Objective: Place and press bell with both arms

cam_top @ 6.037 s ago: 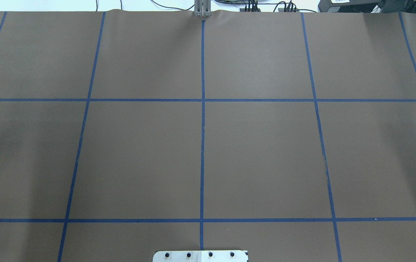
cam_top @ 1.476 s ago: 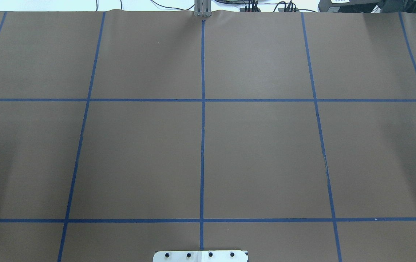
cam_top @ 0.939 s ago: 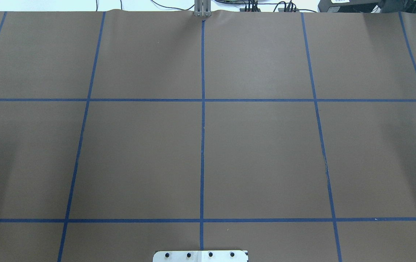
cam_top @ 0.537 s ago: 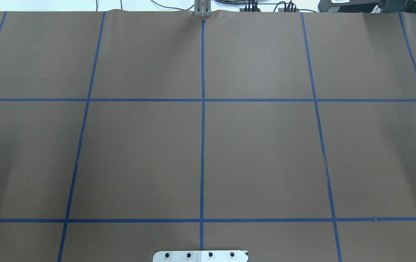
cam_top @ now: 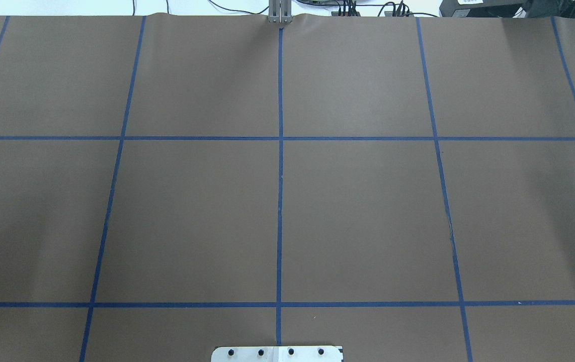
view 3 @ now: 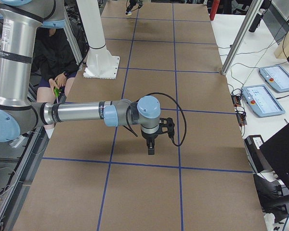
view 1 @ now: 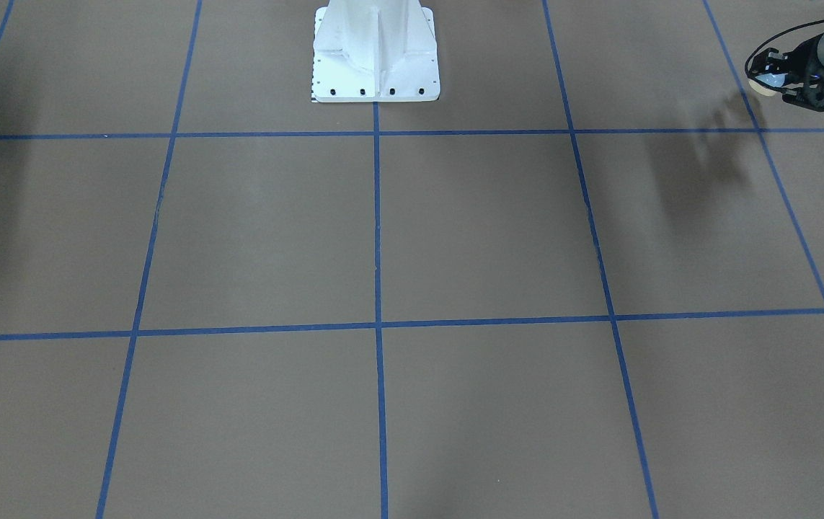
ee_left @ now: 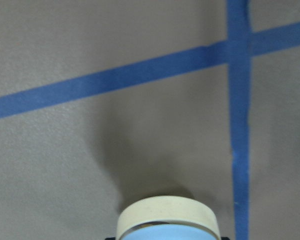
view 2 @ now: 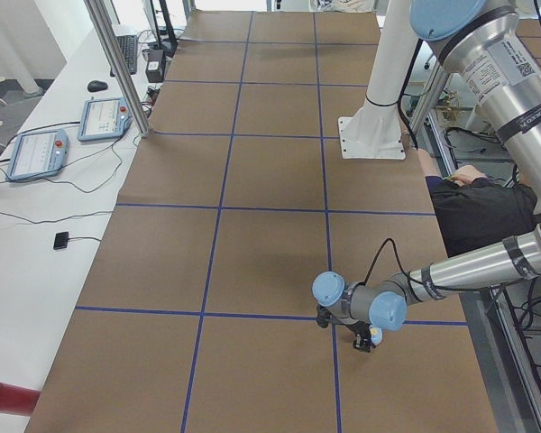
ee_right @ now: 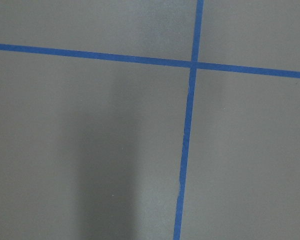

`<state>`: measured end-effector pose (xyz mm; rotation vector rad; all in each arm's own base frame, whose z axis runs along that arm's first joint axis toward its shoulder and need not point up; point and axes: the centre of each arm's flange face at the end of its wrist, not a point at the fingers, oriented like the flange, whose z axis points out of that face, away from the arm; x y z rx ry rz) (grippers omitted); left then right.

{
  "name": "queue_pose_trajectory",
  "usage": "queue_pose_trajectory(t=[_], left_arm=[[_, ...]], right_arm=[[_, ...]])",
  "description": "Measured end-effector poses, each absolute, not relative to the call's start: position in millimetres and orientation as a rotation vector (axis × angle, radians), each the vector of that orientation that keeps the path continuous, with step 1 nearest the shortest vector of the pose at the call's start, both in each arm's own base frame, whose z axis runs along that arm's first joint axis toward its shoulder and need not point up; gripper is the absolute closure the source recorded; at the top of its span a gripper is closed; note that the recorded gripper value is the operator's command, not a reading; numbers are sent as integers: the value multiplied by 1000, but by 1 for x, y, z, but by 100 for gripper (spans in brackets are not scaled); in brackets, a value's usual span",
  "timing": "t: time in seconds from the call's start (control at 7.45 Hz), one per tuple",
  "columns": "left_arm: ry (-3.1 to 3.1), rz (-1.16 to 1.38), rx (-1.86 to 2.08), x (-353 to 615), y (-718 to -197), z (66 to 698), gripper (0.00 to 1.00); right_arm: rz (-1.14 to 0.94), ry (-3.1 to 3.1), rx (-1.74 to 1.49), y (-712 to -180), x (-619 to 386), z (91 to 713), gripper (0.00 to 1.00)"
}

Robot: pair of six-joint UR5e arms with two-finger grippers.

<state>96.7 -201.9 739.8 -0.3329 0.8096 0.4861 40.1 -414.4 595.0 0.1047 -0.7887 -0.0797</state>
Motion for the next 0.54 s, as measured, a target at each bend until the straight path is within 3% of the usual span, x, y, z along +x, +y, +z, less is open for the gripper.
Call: queue_pose_trajectory(t=[0.54], left_arm=[[851, 408, -249, 138, -265, 680, 55]], right_arm=[[-86, -795, 132, -416, 39, 593, 0]])
